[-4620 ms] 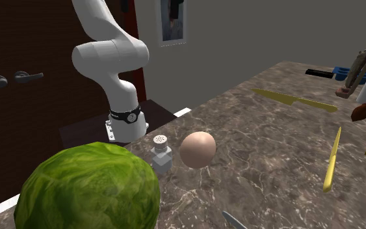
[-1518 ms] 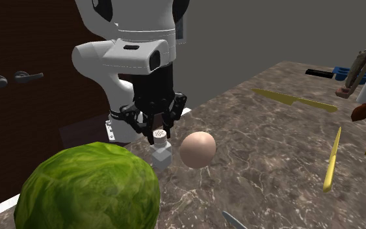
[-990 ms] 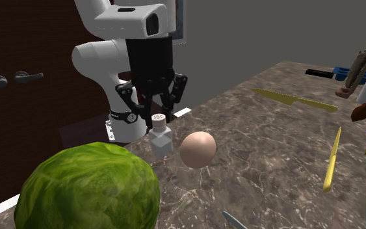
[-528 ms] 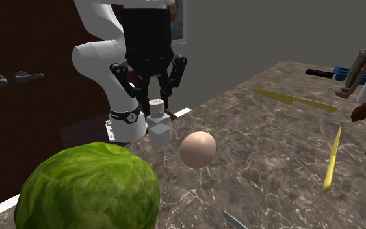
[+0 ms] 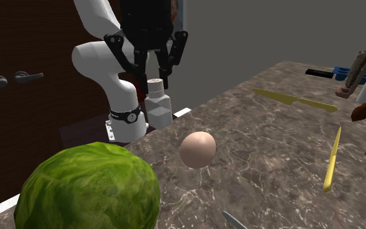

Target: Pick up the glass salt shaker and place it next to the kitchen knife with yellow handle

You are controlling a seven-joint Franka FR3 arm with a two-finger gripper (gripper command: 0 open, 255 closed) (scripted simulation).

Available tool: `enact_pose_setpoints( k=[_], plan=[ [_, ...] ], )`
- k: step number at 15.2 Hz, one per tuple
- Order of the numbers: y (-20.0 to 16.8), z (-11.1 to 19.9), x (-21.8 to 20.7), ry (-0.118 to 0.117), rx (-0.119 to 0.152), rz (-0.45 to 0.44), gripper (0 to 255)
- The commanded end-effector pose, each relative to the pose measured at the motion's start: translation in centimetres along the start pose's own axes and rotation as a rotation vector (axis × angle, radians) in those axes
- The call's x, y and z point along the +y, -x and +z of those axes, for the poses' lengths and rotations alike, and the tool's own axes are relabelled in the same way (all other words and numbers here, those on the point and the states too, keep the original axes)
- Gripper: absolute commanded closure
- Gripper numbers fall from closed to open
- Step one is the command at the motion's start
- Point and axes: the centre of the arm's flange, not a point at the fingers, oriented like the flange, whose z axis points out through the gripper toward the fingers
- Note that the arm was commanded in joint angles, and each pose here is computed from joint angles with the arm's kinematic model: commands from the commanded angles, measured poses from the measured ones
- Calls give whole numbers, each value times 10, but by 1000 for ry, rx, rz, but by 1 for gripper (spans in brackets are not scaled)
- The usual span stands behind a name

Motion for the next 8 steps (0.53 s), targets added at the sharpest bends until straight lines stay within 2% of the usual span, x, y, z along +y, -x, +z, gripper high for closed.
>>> enact_pose_setpoints(
  k=[1,5,8],
  plan=[
    [0,-10,0,0,-1,0,255],
    [0,-27,0,0,-1,0,255],
    [9,-27,-38,0,-1,0,255]
  ],
)
